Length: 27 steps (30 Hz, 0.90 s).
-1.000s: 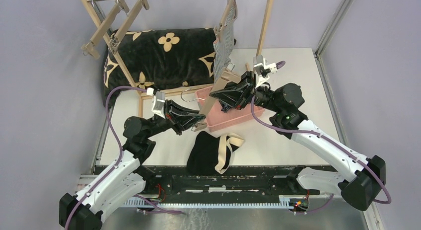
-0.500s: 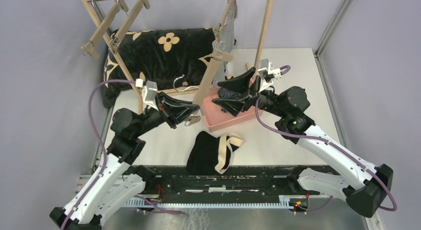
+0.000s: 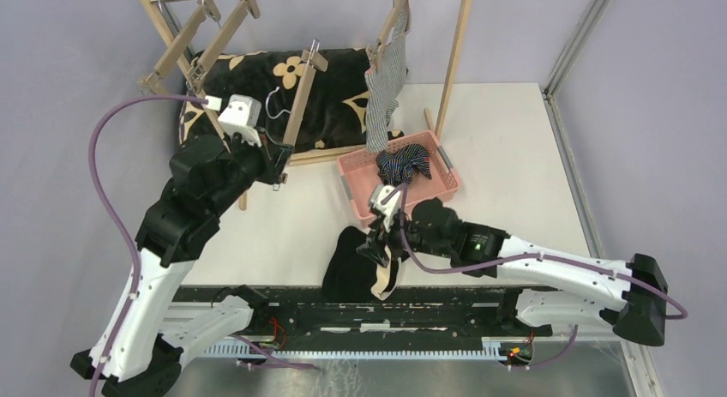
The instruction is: Remove the underwear clipped to the hanger
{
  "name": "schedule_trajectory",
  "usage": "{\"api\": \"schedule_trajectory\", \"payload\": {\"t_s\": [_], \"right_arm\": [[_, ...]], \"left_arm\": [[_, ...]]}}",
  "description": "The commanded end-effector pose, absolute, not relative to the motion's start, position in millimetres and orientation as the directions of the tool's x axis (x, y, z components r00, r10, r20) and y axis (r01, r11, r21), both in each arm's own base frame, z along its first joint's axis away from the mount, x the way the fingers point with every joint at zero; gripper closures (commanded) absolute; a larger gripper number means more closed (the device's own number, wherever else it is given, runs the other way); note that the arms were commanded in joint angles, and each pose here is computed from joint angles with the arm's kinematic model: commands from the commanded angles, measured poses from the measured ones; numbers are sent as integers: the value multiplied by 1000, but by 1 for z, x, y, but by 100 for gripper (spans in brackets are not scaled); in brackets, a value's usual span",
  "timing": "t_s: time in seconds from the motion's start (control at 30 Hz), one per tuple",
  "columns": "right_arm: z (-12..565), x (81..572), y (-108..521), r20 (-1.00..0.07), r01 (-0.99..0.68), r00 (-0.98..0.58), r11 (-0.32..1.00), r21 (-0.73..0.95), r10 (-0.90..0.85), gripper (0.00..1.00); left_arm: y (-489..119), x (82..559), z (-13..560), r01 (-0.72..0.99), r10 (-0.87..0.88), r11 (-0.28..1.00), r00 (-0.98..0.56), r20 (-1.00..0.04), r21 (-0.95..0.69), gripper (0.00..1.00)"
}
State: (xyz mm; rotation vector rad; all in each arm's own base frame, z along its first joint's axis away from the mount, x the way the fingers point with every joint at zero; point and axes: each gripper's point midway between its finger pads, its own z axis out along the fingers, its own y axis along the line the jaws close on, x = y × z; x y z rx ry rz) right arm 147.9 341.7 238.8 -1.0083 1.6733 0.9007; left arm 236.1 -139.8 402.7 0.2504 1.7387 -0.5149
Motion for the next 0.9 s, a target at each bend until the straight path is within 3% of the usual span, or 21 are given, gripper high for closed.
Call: {"api": "schedule_trajectory", "payload": {"t_s": [0.0,0.27,0.57,0.87], "right_arm": [[167,141,321,-875,-875,-242,484,10,-419,31],[107,115,327,-806,-880,-315,472,51,-500,28],[74,104,348,-785,-884,-376,446,143,-492,20],[19,91,352,-695,-868,-456,451,208,-557,21]], "left_arm": [[-100,244,383,277,69,961,-309,-948,-21,97],[-113,284,395,273,164,960,-362,-918,64,97],[-124,333,445,238,132,969,-297,-946,60,97],[-99,368,435,233,111,972,-349,-930,29,97]]}}
